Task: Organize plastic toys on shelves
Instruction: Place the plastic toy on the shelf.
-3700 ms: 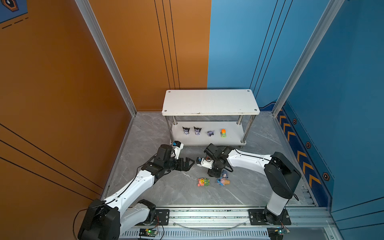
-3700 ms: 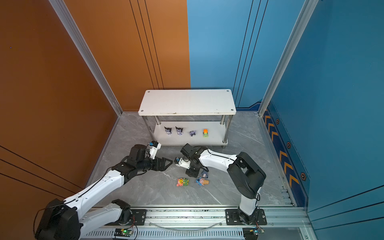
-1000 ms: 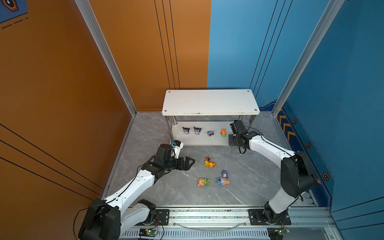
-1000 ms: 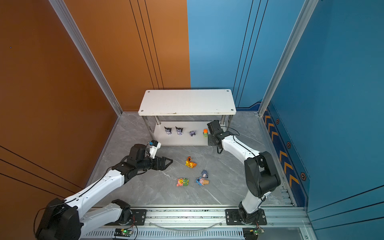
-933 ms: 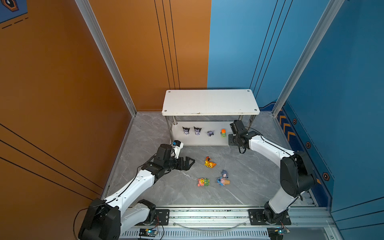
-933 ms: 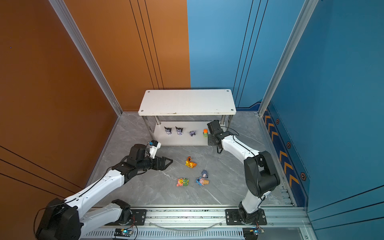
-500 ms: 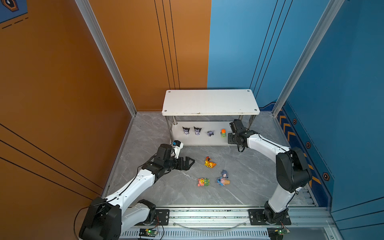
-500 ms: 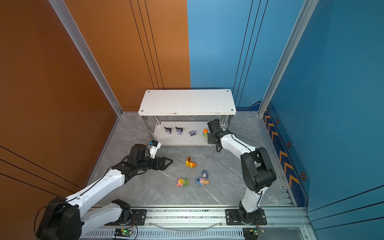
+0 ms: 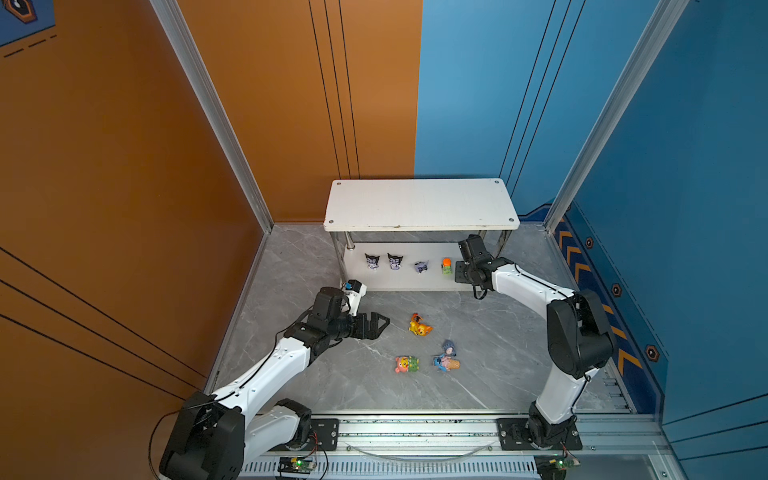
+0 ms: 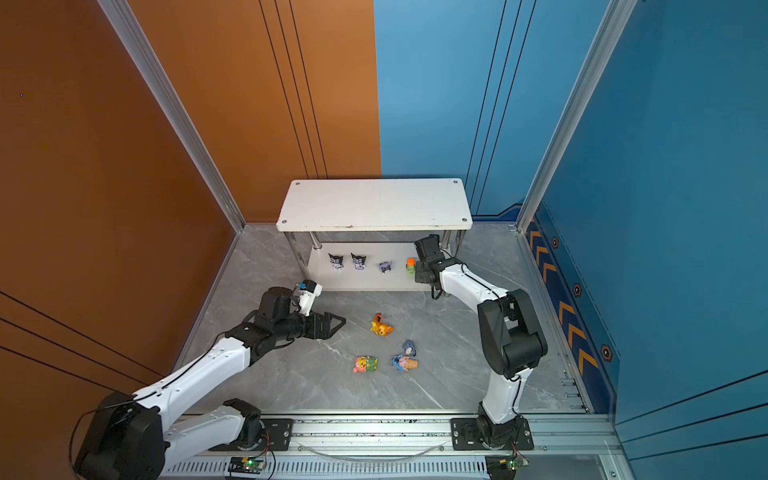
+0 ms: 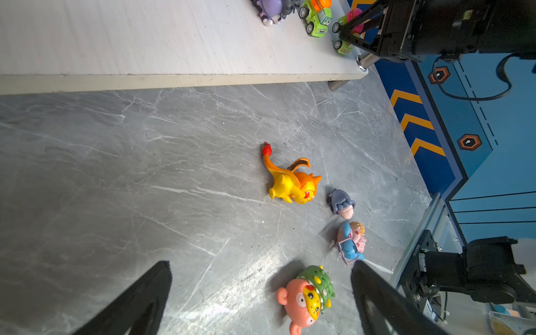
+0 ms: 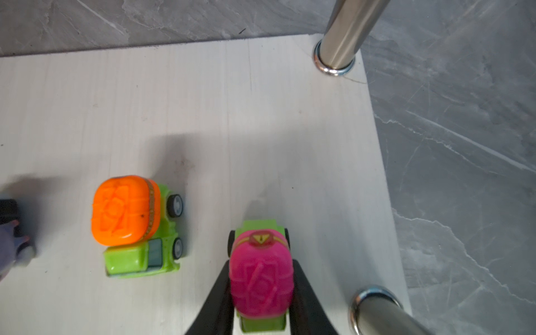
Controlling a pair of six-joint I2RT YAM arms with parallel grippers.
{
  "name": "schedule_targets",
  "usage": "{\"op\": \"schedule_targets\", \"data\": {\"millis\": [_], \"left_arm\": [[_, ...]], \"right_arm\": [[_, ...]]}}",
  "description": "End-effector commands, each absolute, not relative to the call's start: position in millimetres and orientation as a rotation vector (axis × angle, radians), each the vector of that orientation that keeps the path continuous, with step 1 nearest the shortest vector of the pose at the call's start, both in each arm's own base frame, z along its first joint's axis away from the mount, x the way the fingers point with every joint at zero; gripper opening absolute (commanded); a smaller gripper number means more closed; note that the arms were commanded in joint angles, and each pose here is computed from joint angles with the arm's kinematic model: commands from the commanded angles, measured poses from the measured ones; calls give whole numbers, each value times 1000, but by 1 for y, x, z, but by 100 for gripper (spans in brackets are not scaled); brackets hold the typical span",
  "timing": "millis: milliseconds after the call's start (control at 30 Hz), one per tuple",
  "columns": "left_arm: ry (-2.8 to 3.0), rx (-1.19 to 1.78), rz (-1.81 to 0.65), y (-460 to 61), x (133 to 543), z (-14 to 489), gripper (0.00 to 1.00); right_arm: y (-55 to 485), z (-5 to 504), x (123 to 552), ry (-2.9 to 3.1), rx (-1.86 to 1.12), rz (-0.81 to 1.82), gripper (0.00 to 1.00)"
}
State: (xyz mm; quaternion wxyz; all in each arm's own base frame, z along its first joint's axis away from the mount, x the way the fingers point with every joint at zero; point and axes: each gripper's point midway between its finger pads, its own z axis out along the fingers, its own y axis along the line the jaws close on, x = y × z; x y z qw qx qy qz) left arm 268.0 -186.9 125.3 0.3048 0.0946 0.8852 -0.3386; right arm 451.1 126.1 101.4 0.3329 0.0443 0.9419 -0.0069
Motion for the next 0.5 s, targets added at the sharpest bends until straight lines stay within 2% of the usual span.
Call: {"op": "schedule_targets", "data": {"millis": [0, 167, 467], "left_arm": [[2355, 240, -922, -186, 266, 121, 98], [2354, 239, -921, -186, 267, 121, 98], [2350, 237, -926, -186, 267, 122, 98]], "right_arm": [[118, 107, 461, 2432, 172, -45, 30], [115, 105, 465, 2429, 184, -47, 31], [116, 105, 474, 2440, 177, -42, 42]]}}
